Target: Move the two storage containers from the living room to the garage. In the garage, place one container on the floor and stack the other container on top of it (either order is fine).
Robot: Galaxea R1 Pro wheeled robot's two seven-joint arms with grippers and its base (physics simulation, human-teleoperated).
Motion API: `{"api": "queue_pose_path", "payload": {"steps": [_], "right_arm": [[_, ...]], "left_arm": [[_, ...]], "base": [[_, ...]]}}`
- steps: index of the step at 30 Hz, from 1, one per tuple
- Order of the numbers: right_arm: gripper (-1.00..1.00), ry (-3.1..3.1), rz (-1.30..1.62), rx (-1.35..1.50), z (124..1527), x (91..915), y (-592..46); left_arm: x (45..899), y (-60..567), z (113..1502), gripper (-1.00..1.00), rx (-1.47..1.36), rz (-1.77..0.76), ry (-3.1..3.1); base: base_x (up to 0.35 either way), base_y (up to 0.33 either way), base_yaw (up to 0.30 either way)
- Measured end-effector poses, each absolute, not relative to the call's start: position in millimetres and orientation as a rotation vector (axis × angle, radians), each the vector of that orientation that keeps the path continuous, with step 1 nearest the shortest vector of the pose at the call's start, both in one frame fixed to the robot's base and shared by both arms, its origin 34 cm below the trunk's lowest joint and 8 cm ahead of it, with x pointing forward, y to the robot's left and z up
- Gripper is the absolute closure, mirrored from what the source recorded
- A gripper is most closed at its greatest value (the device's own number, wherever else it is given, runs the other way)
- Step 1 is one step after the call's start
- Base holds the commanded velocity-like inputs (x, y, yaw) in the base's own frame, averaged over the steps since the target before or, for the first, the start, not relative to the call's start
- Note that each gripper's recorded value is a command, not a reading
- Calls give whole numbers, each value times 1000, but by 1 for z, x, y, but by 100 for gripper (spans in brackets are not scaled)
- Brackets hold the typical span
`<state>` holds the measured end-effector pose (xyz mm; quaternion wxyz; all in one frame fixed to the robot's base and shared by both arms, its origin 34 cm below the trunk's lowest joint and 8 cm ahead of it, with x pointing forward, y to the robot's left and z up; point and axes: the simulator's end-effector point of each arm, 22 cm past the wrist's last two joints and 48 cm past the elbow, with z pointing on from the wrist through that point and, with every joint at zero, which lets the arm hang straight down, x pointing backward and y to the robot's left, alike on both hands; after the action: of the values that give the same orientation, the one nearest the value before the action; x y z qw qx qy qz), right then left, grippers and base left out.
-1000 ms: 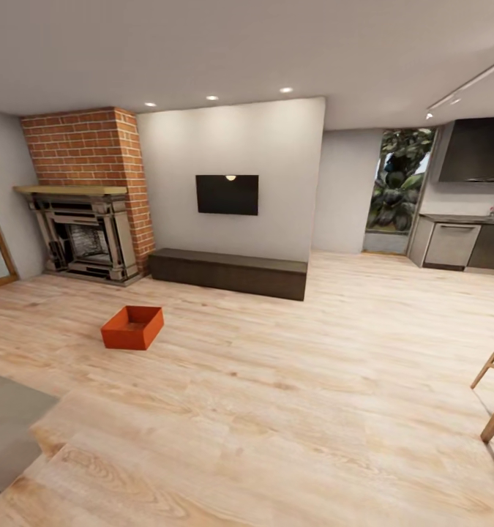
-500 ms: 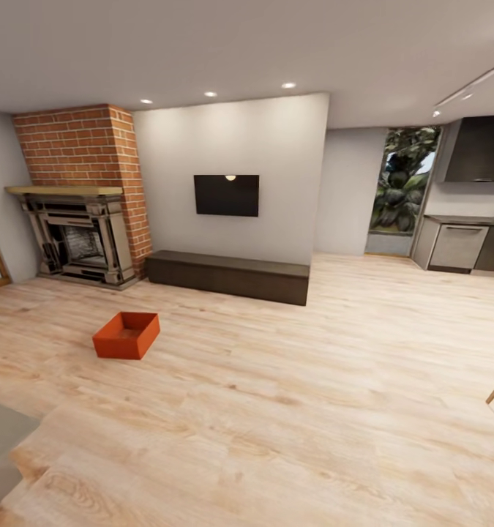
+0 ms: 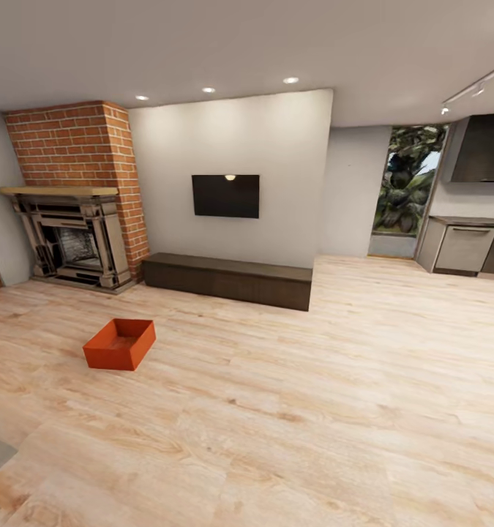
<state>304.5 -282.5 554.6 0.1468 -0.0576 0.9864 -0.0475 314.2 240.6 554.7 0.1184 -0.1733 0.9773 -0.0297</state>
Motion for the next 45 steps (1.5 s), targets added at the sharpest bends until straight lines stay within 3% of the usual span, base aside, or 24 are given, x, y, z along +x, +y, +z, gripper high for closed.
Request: {"api": "queue_pose_path", "payload": {"steps": [12,28,45], "right_arm": [[-100,2838,-128,-161,555,305,-277],[-100,2833,-134,-159,555,306,-280],[-100,2835,-134,-159,555,305,-280]], "left_arm": [[315,241,555,-100,-508,-86,2855],[315,241,555,-100,-508,-86,2855],[314,240,555,-100,-506,-88,2857]], "base": [[324,0,12],[324,0,242],[323,-19,16]]}}
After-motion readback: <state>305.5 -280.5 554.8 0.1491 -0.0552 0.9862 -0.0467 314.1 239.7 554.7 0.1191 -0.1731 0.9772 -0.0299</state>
